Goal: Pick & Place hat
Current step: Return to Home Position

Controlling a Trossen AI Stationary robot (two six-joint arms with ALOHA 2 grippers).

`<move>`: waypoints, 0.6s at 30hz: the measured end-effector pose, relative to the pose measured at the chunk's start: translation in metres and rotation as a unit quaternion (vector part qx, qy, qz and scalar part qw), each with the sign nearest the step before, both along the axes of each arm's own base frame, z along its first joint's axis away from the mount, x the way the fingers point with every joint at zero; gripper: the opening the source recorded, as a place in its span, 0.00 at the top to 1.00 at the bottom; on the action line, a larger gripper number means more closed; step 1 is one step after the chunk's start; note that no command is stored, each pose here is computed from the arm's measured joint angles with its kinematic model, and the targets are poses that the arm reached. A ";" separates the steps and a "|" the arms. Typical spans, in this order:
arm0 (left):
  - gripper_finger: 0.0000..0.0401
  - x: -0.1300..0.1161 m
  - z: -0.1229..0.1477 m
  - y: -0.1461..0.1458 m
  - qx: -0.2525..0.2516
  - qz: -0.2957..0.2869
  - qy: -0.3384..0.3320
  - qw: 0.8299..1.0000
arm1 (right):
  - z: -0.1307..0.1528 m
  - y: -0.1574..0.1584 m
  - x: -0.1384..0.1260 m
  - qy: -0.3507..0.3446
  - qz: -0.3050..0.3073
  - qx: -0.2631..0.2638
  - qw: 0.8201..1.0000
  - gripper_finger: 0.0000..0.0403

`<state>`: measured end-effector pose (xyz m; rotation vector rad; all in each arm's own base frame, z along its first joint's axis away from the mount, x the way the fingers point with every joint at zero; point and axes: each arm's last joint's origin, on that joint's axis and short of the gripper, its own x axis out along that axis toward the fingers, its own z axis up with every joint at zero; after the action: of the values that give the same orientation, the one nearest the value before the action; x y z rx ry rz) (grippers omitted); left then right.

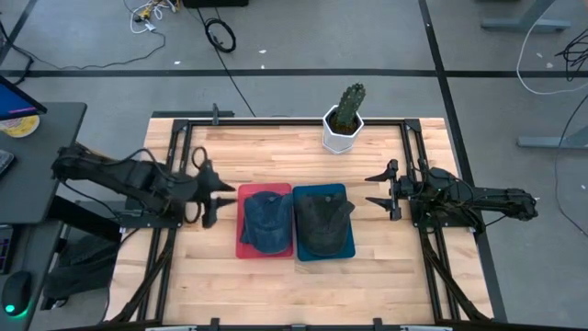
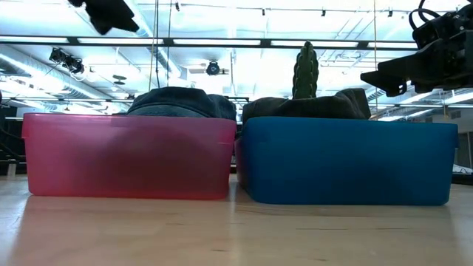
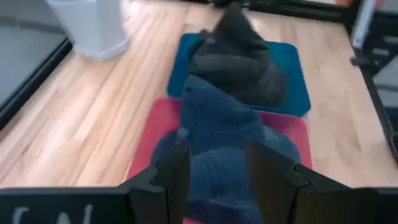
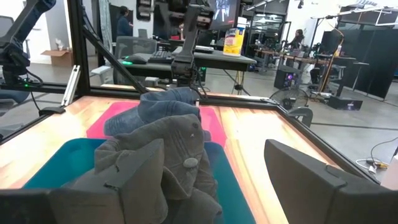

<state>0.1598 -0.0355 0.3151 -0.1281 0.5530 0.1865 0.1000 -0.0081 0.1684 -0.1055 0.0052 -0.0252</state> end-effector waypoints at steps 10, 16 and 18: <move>0.61 0.003 -0.006 0.011 0.001 -0.174 -0.168 0.970 | 0.000 0.000 0.000 0.000 0.000 0.000 1.000 0.30; 0.61 -0.006 -0.021 0.029 -0.001 -0.113 -0.154 0.982 | 0.000 0.000 0.000 0.000 0.000 0.000 1.000 0.30; 0.61 -0.010 -0.030 0.035 0.008 -0.080 -0.145 0.986 | 0.000 0.000 0.000 0.000 0.000 0.000 1.000 0.30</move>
<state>0.1500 0.0000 0.2854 -0.0924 0.2696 0.0137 0.0999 -0.0081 0.1684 -0.1055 0.0049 -0.0251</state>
